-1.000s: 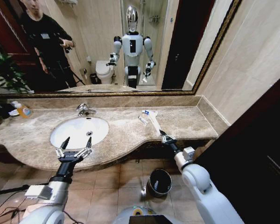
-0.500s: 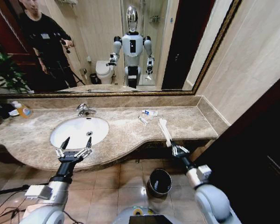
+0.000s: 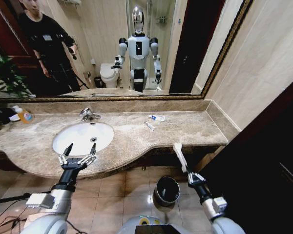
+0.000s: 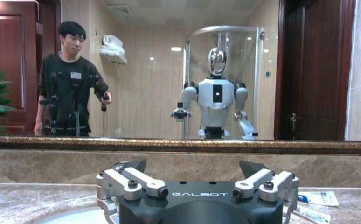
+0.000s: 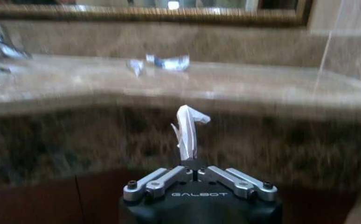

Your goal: Pick up the trash from the sink and place it in the trash bin.

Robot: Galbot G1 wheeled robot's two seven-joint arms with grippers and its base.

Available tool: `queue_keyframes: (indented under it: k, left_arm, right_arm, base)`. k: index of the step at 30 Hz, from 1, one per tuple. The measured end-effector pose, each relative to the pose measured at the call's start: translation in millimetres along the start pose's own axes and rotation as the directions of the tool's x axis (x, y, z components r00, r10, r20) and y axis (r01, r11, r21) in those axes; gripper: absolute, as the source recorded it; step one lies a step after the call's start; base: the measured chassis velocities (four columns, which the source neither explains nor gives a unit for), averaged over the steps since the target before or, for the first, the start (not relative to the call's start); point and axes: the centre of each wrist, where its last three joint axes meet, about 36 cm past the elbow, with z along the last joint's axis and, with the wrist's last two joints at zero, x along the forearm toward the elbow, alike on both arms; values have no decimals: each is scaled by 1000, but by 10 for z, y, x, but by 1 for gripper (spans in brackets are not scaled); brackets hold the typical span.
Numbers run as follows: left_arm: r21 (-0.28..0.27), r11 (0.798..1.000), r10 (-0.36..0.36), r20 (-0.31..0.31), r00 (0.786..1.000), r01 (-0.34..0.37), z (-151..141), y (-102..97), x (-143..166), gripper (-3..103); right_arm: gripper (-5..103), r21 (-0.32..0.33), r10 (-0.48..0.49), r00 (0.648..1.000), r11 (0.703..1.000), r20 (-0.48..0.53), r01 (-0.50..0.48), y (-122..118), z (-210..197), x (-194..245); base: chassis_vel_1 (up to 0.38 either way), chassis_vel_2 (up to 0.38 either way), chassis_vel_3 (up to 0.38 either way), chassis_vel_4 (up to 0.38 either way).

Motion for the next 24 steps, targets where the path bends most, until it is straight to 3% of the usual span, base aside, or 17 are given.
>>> queue_keyframes:
  k: [14,24]
  left_arm:
    - [0,1000,0,0,1000,0,0,0,0,100]
    - [0,1000,0,0,1000,0,0,0,0,100]
  right_arm:
    - [0,7,90,979,996,-184,-90,192,1323,-364]
    - [0,0,127,959,991,-253,-131,311,1697,-575]
  base:
    - [0,0,0,0]
    - [0,0,0,0]
